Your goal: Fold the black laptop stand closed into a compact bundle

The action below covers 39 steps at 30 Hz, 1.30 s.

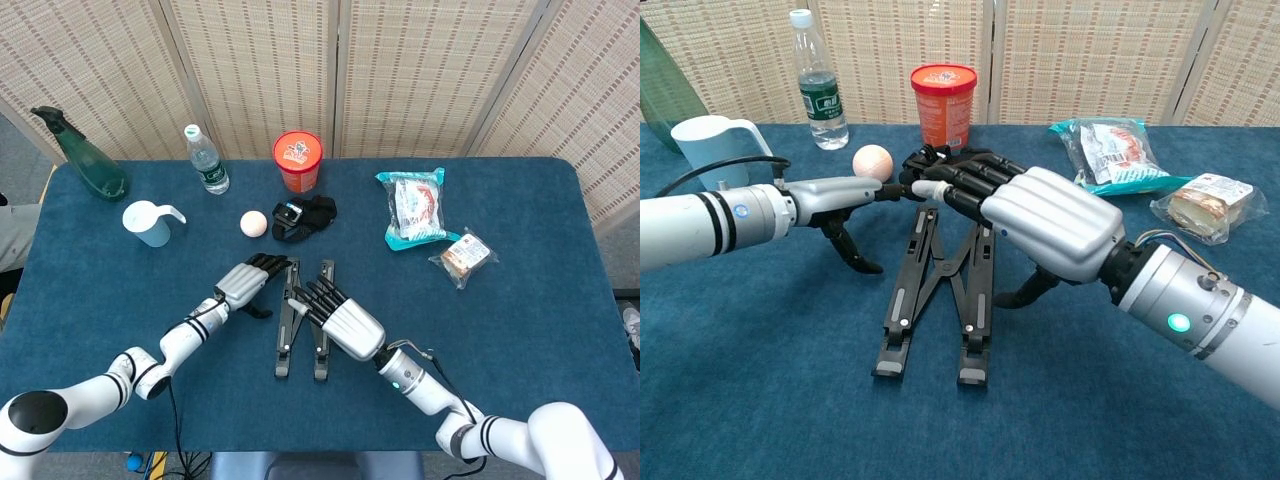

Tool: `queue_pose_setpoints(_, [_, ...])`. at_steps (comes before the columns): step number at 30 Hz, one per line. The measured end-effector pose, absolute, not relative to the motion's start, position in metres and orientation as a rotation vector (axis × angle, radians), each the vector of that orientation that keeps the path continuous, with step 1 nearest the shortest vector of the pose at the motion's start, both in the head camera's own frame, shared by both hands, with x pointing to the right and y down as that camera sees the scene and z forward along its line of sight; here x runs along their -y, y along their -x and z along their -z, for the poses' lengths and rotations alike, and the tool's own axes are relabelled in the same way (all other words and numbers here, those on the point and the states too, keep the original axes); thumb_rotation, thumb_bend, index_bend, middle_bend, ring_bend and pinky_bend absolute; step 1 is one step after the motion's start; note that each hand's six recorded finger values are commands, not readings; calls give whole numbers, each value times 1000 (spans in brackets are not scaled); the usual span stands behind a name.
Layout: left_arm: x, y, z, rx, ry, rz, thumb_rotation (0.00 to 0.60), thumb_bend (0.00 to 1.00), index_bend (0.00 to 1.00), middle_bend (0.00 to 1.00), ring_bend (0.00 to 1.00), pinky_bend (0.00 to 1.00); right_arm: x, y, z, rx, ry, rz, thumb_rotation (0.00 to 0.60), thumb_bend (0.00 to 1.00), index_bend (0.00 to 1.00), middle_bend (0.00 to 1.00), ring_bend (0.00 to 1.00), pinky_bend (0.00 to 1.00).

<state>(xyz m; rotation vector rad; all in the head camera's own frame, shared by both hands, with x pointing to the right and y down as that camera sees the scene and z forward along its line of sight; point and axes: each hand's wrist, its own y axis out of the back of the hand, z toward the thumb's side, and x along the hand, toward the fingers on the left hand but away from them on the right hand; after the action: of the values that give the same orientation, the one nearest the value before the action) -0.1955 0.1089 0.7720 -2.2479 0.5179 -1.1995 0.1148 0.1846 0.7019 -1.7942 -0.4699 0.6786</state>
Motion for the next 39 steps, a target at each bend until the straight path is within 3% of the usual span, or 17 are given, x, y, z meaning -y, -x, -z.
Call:
queue_pose_setpoints(10, [-93,235,-753,-628,2173,1241,600,187,17,12,0,1,-168,-129,-680,234,1947,-709,600,0,0,0,0,0])
queue_pose_setpoints(20, [-88,260,-737,-709,2134,1268,600,187,17,12,0,1,-162,-95,-681,-158,2079,-738,600,0,0,0,0,0])
queue_pose_setpoints(39, [-88,287,-735,-790,2122,1318,600,187,17,12,0,1,-147,-74,-714,-386,1912,-695,600,0,0,0,0,0])
